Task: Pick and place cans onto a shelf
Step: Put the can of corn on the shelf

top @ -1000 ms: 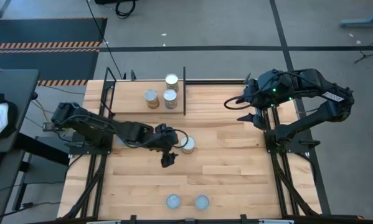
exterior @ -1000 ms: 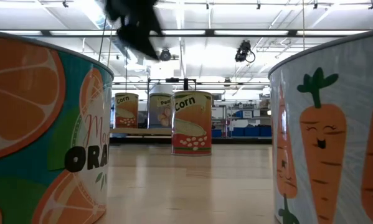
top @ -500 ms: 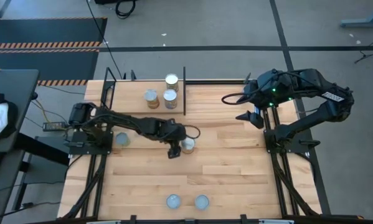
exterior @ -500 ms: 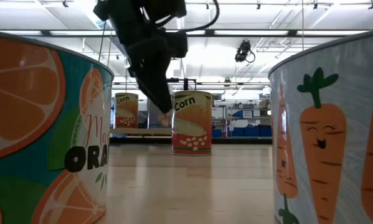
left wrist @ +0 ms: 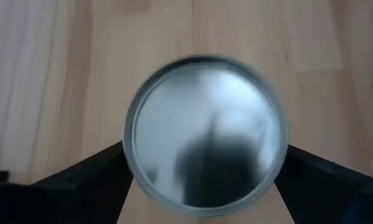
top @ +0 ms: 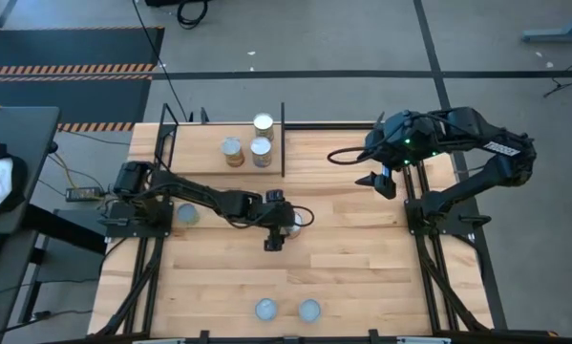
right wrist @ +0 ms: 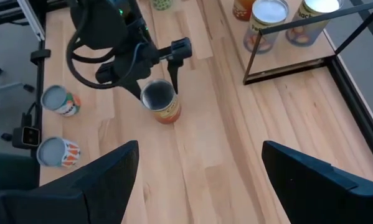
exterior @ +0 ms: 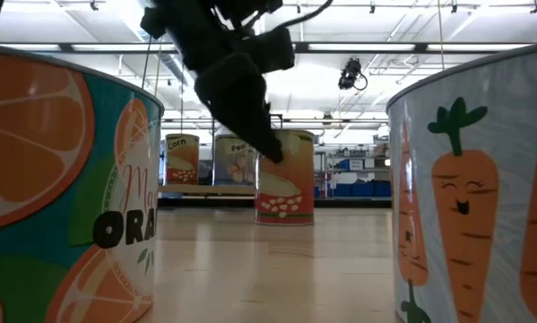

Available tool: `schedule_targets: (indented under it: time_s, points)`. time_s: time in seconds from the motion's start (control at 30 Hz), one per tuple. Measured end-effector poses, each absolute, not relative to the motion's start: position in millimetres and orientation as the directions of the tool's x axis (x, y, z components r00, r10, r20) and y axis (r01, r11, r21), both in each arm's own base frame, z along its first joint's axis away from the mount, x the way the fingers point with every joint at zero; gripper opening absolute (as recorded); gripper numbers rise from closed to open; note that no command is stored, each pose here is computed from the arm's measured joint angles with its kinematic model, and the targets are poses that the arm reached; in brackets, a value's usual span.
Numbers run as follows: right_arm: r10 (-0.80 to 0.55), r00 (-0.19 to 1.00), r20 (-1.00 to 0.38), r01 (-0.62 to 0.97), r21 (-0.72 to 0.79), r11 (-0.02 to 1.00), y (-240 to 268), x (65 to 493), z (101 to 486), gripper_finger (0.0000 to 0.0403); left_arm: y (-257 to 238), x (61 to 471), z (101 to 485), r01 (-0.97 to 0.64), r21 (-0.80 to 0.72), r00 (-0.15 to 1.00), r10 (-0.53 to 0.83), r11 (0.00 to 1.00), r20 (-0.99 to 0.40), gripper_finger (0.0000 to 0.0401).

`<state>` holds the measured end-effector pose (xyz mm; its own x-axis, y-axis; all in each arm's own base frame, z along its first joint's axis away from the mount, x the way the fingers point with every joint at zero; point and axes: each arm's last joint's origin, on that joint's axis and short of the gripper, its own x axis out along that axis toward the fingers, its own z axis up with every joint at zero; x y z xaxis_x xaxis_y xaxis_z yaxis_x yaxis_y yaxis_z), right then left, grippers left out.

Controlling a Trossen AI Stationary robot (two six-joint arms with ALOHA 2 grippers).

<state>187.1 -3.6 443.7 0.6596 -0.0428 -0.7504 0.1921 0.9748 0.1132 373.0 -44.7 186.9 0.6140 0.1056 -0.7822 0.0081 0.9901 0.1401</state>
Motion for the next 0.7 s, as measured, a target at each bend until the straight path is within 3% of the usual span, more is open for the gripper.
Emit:
schedule_targets:
  time_s: [0.23,0.5,0.7]
  points:
    - [-0.013,0.614,-0.789,0.123,0.079,0.989,-2,204,432,0.0348,-53,383,182,0.052,0.156,0.678,0.080,0.986,-0.731,0.0357]
    - [0.032,0.461,-0.887,0.094,0.085,0.992,7,224,380,0.0348,-54,389,189,0.061,0.169,0.741,0.068,0.984,-0.668,0.0357]
    - [0.058,0.413,-0.909,0.135,0.124,0.983,17,226,358,0.0348,-57,396,179,0.092,0.120,0.754,0.010,0.988,-0.657,0.0357]
